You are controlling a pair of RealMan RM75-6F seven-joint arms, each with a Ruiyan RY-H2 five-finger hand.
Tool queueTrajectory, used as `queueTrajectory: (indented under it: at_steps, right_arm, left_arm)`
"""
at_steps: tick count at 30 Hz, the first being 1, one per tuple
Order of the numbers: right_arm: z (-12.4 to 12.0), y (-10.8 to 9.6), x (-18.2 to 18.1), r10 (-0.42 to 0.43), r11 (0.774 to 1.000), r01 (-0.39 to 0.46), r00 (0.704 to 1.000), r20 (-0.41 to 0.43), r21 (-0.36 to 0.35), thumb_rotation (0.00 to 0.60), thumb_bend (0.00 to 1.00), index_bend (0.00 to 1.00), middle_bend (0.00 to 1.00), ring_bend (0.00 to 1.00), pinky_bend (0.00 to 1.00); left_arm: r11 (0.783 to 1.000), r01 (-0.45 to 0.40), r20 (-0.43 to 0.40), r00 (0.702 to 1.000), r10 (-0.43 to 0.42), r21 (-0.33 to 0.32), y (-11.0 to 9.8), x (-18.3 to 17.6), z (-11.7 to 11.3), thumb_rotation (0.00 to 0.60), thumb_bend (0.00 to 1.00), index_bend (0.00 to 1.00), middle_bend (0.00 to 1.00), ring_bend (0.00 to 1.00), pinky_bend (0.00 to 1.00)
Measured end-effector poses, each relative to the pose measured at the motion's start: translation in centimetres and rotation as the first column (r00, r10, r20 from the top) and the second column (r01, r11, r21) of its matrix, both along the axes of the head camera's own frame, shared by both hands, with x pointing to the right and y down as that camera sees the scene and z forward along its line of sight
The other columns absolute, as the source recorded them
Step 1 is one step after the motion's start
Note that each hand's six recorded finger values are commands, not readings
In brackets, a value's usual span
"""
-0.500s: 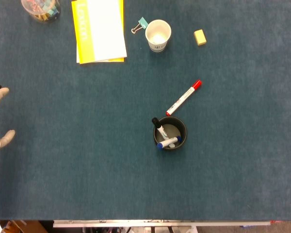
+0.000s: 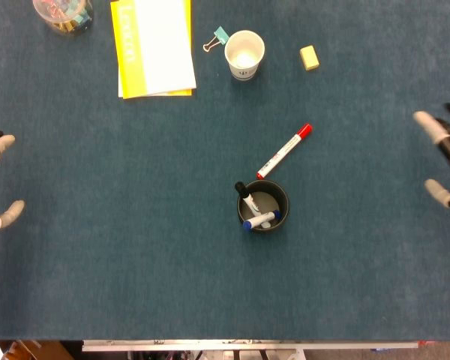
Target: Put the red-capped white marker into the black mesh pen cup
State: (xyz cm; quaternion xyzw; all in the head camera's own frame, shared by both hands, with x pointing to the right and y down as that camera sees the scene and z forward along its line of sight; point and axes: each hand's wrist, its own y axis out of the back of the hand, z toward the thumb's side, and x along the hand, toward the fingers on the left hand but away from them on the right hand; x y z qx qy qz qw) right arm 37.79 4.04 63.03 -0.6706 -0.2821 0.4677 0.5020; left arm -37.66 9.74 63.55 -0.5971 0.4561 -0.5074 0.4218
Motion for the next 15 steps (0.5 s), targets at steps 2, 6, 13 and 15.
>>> queueTrajectory:
  at_steps: [2, 6, 13, 15]
  right_arm:
    - [0.5, -0.5, -1.5, -0.048, 0.999, 0.048, 0.999, 0.000, -0.009, 0.600, 0.21, 0.11, 0.22, 0.04, 0.00]
    - [2.4, -1.7, -5.3, -0.159, 0.986, 0.159, 0.987, 0.007, -0.041, 0.600, 0.21, 0.15, 0.23, 0.04, 0.00]
    - [6.5, -3.1, -11.4, -0.318, 0.946, 0.317, 0.948, -0.008, -0.061, 0.600, 0.22, 0.30, 0.26, 0.04, 0.00]
    - [7.7, -3.3, -12.8, -0.355, 0.934, 0.353, 0.935, -0.020, -0.061, 0.600, 0.22, 0.33, 0.26, 0.04, 0.00]
  left_arm:
    - [1.000, 0.005, 0.001, 1.000, -0.005, 0.001, 0.1, -0.1, -0.1, 0.600, 0.15, 0.18, 0.18, 0.17, 0.15]
    - [1.000, 0.015, 0.001, 1.000, -0.015, 0.005, 0.3, -0.4, -0.3, 0.600, 0.15, 0.18, 0.18, 0.17, 0.15]
    - [0.999, 0.036, 0.009, 0.999, -0.036, 0.013, 0.6, -1.3, -0.7, 0.600, 0.15, 0.18, 0.18, 0.17, 0.15]
    - [0.999, 0.043, 0.011, 0.999, -0.043, 0.013, 0.7, -1.6, -0.8, 0.600, 0.15, 0.18, 0.18, 0.17, 0.15]
